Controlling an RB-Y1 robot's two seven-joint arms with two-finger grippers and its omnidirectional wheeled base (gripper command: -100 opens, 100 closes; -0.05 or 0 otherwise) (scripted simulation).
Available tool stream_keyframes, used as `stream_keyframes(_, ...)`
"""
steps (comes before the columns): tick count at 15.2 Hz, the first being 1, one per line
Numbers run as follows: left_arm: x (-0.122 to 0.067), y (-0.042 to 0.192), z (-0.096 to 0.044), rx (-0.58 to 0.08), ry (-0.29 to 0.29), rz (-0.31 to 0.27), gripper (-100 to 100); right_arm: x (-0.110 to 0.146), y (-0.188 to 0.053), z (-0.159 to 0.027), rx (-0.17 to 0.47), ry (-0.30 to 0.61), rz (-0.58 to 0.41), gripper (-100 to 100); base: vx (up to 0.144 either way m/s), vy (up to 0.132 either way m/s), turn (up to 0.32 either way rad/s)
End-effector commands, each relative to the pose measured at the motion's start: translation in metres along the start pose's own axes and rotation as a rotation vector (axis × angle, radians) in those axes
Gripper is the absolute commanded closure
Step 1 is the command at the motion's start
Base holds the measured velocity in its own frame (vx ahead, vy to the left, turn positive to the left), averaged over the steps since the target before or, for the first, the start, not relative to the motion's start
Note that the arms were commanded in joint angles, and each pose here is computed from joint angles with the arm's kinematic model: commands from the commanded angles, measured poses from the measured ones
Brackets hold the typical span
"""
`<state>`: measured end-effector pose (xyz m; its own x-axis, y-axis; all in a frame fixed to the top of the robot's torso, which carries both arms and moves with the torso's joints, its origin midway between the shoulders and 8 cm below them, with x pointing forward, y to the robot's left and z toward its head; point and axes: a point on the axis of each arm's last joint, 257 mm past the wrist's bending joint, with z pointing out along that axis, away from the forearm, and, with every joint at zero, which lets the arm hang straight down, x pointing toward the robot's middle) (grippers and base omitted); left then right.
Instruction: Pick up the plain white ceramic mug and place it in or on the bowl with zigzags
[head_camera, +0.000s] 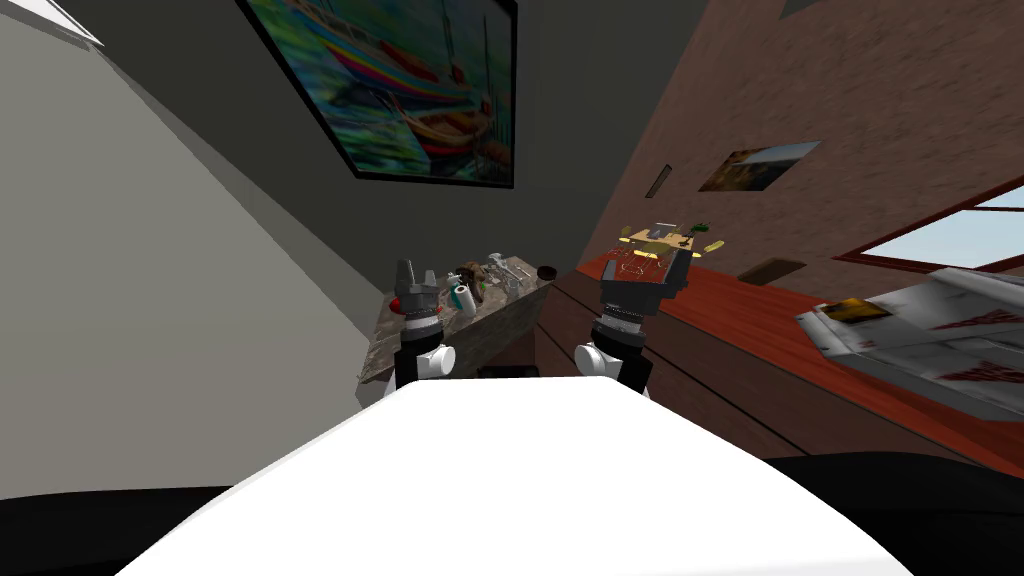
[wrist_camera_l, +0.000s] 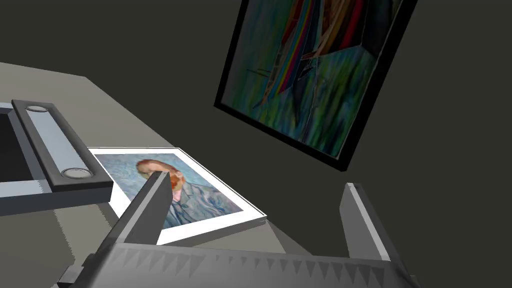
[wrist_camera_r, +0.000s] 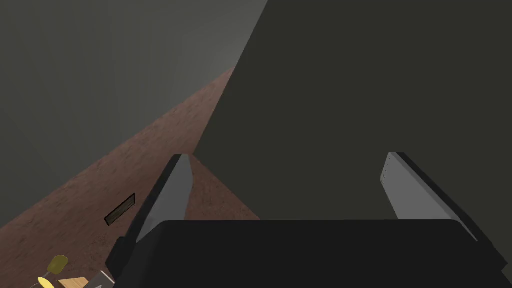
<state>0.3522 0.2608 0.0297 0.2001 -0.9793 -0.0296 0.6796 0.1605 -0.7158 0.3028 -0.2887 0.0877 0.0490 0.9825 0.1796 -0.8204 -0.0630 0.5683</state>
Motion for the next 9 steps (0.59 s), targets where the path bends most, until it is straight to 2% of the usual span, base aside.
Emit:
stream_keyframes(1, 0.006, 0.005, 0.000, -0.013, 0.045, 0.013, -100, 0.000, 0.000, 0.000, 0.000, 0.000, 0.000, 0, 0.002, -0.006, -0.010)
stream_keyframes(4, 0.010, 0.011, 0.001, -0.028, 0.078, 0.022, -100, 0.000, 0.000, 0.000, 0.000, 0.000, 0.000, 0, 0.005, -0.012, -0.012)
stream_keyframes(5, 0.014, 0.018, 0.002, -0.047, 0.110, 0.031, -100, 0.000, 0.000, 0.000, 0.000, 0.000, 0.000, 0, 0.007, -0.017, -0.015)
stream_keyframes(6, 0.014, 0.018, 0.002, -0.047, 0.110, 0.031, -100, 0.000, 0.000, 0.000, 0.000, 0.000, 0.000, 0, 0.008, -0.018, -0.014)
stream_keyframes(8, 0.022, 0.034, 0.005, -0.089, 0.165, 0.045, -100, 0.000, 0.000, 0.000, 0.000, 0.000, 0.000, 0, 0.013, -0.024, -0.029)
stream_keyframes(9, 0.022, 0.037, 0.005, -0.100, 0.172, 0.049, -100, 0.000, 0.000, 0.000, 0.000, 0.000, 0.000, 0, 0.015, -0.031, -0.026)
